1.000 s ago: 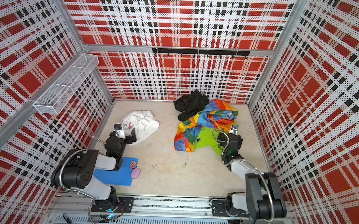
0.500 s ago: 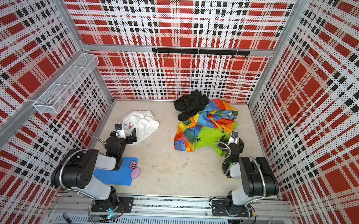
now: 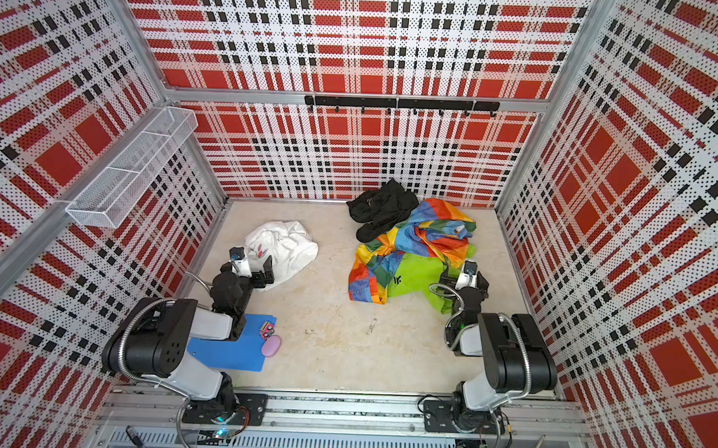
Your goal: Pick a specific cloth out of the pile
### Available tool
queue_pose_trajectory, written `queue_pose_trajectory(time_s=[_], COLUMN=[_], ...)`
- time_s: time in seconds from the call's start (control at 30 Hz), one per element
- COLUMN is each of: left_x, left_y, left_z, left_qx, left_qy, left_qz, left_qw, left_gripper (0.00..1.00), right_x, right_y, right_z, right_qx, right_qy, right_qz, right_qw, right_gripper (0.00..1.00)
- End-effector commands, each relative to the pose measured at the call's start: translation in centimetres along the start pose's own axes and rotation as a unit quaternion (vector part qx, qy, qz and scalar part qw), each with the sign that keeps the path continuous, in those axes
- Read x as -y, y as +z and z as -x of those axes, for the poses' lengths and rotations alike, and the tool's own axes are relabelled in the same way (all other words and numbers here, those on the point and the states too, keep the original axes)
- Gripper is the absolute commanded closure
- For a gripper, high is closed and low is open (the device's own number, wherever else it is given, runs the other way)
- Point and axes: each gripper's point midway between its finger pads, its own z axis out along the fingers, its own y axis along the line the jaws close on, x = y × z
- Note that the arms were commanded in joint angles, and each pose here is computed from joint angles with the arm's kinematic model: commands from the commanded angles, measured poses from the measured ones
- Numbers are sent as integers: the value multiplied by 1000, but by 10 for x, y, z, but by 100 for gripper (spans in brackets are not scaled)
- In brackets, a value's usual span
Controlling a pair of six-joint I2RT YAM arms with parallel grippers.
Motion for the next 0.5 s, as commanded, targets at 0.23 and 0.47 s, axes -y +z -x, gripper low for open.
queue_pose_trajectory(time_s=[0.23,0.47], left_x=[1,1], left_y=[3,3], left_z=[8,8], left_qx=[13,13], left_qy=[-6,-6], left_qz=[-4,-4], left_qw=[1000,1000], left_gripper=[1,1], right_x=[-13,-16], right_y=[5,6], right_z=[18,17], right_qx=[28,25], right_qy=[-3,-3], right_qz=[42,56], right_qw=[999,998], right_gripper=[0,0])
